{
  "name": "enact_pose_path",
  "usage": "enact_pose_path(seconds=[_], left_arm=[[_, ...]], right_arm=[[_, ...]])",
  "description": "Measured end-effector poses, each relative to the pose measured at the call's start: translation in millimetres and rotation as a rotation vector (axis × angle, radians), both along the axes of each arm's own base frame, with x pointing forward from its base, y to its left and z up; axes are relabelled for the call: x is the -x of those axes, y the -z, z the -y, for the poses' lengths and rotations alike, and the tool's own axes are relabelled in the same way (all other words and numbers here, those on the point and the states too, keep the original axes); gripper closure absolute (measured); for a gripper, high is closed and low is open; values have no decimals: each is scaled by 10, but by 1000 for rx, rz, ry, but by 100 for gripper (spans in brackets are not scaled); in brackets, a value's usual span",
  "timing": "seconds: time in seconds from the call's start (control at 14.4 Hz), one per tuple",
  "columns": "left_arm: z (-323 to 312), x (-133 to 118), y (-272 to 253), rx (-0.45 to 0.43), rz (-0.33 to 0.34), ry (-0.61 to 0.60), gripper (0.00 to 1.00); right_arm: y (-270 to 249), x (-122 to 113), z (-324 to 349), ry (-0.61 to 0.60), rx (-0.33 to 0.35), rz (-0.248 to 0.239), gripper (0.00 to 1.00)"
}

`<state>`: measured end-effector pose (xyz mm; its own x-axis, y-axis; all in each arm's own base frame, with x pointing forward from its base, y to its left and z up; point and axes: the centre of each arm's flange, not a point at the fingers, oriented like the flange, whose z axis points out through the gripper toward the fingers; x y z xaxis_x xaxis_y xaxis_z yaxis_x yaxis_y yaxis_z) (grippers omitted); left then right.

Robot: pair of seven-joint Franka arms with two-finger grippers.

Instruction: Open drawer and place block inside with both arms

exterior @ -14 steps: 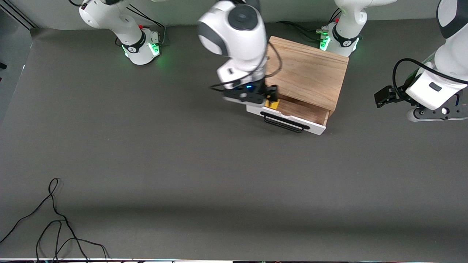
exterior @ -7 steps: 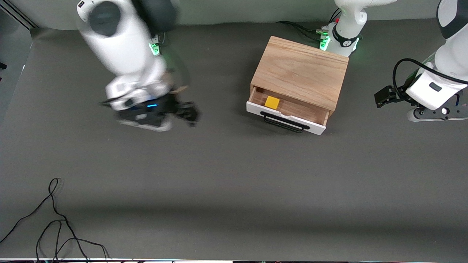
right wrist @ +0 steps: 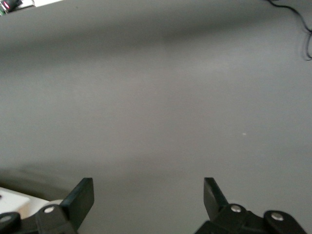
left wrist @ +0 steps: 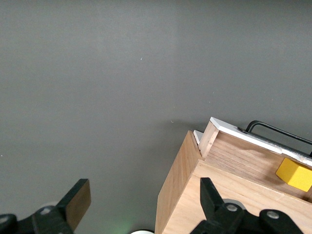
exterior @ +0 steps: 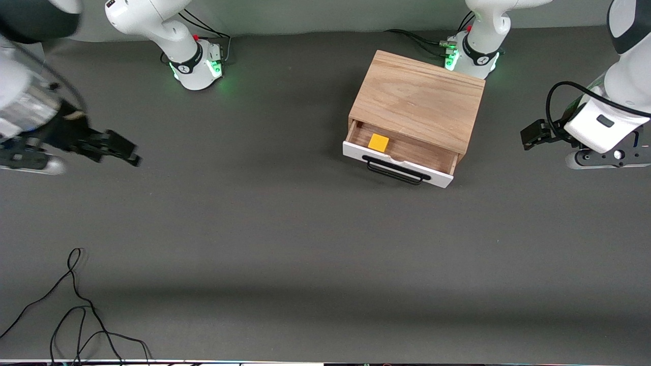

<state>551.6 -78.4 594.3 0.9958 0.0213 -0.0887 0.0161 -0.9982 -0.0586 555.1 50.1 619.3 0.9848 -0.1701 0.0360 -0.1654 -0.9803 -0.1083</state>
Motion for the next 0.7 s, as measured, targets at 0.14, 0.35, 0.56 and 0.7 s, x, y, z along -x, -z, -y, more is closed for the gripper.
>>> enact_pose_path(seconds=[0.14,0.35,0.56,0.7], left_arm=[[19,3,0,1,0,3,0],[21,3,2,1,0,3,0],[22,2,4,1,-1,4,0],[22,1,3,1,0,4,0]], right_arm=[[-37,19,174,-21,13,11,0],[-60,50,175,-69,25,16,0],[-95,117,107,-83,33,0,0],[-103,123,113,-83,34,0,0]])
